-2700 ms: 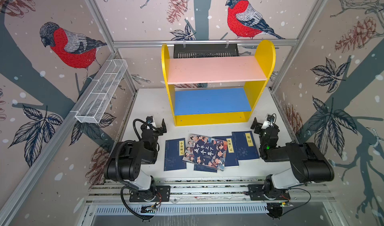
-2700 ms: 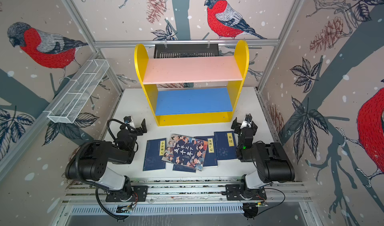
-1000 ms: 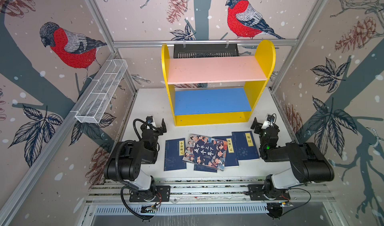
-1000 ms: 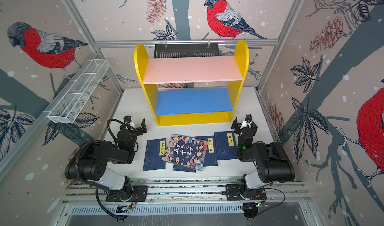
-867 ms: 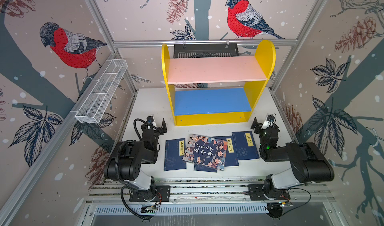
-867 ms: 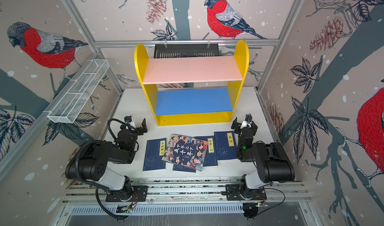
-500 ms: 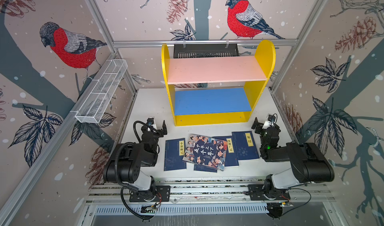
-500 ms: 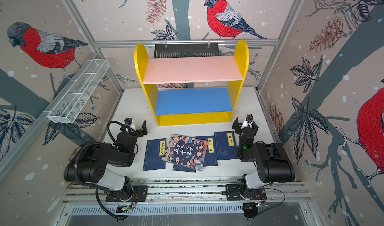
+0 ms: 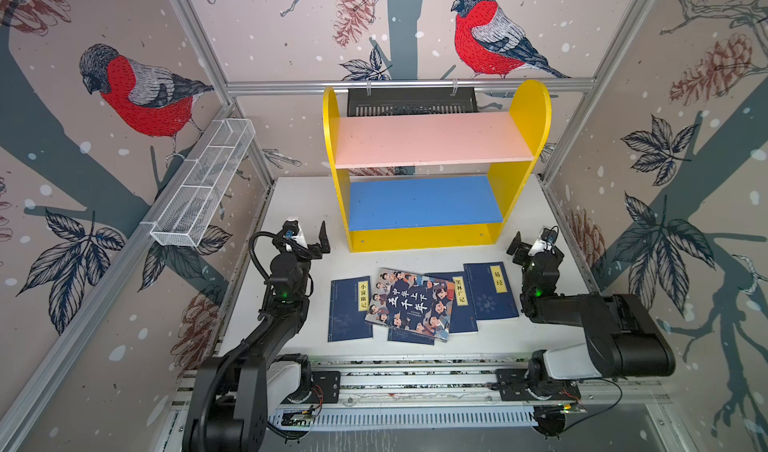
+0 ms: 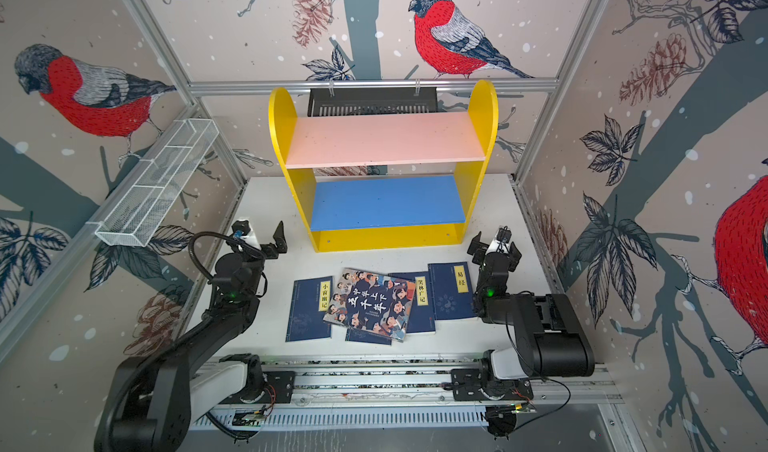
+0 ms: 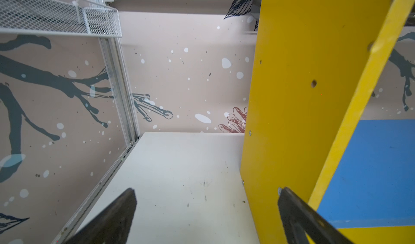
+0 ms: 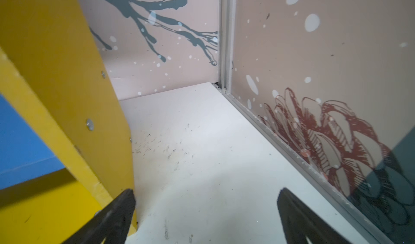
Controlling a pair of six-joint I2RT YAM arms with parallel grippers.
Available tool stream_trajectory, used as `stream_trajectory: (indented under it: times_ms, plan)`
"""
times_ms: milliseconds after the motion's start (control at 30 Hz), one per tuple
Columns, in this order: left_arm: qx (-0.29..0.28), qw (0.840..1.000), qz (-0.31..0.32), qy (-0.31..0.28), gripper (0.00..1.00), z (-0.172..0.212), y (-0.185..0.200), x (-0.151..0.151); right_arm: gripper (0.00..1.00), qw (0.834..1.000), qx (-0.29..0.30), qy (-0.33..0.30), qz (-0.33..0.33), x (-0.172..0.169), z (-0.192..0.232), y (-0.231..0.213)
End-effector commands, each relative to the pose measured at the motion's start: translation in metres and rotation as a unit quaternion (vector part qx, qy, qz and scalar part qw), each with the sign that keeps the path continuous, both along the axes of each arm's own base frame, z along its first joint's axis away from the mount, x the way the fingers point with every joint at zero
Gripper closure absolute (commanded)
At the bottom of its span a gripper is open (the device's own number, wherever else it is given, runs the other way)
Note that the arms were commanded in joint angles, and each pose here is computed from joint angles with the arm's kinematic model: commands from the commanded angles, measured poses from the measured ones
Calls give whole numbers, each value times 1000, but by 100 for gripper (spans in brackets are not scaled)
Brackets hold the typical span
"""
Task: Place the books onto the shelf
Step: 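Move both grippers down toward the shrink-wrapped illustrated book on the blue books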
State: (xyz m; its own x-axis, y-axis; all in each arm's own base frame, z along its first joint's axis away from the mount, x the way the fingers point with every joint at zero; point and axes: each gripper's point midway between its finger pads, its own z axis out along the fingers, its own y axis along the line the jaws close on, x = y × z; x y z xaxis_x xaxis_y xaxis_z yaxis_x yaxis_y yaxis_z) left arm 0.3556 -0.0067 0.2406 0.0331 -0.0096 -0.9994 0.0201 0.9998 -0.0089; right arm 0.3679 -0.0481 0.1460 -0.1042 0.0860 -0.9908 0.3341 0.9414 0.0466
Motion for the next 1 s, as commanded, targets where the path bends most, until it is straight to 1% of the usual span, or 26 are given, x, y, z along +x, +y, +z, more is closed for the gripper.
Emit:
stream_trajectory:
  times_ms: [0, 133, 200, 300, 367, 400, 467, 533, 633, 700, 767, 867, 933, 967]
  plan:
    - [-19, 994, -38, 105, 1, -28, -14, -13, 0, 997, 11, 35, -65, -4, -2, -19]
    - [-15, 986, -86, 142, 1, -19, -30, -26, 0, 991, 49, 54, -110, -12, 7, -29]
    - [-14, 980, -97, 171, 1, -17, -34, -31, 0, 983, 86, 62, -149, -23, 12, -36]
    - [-17, 969, -108, 220, 1, -18, -38, -36, 0, 970, 138, 76, -183, -36, 19, -34]
    - [-20, 960, -121, 253, 1, -19, -43, -38, 0, 965, 162, 93, -184, -42, 24, -26]
    - [-29, 953, -123, 274, 1, -19, -44, -39, 0, 964, 175, 100, -174, -46, 27, -18]
    - [-50, 942, -122, 309, 2, -18, -46, -40, 0, 967, 183, 107, -144, -53, 36, 1]
    - [-74, 933, -116, 334, 2, -16, -46, -41, 0, 967, 189, 111, -131, -68, 46, 15]
    - [-107, 927, -93, 348, 3, -10, -43, -42, 0, 964, 228, 118, -63, -86, 54, 48]
    - [-130, 924, -76, 352, 3, -8, -40, -44, 0, 958, 254, 132, 3, -95, 53, 77]
    - [-154, 918, -64, 359, 3, -8, -39, -47, 0, 944, 285, 161, 47, -109, 46, 100]
    - [-190, 906, -56, 375, 3, -15, -41, -51, 0, 920, 313, 208, 106, -126, 33, 132]
    - [-212, 894, -80, 387, 4, -20, -52, -55, 0, 902, 325, 241, 149, -137, 28, 155]
    - [-225, 885, -98, 395, 4, -23, -59, -58, 0, 892, 329, 259, 171, -143, 27, 168]
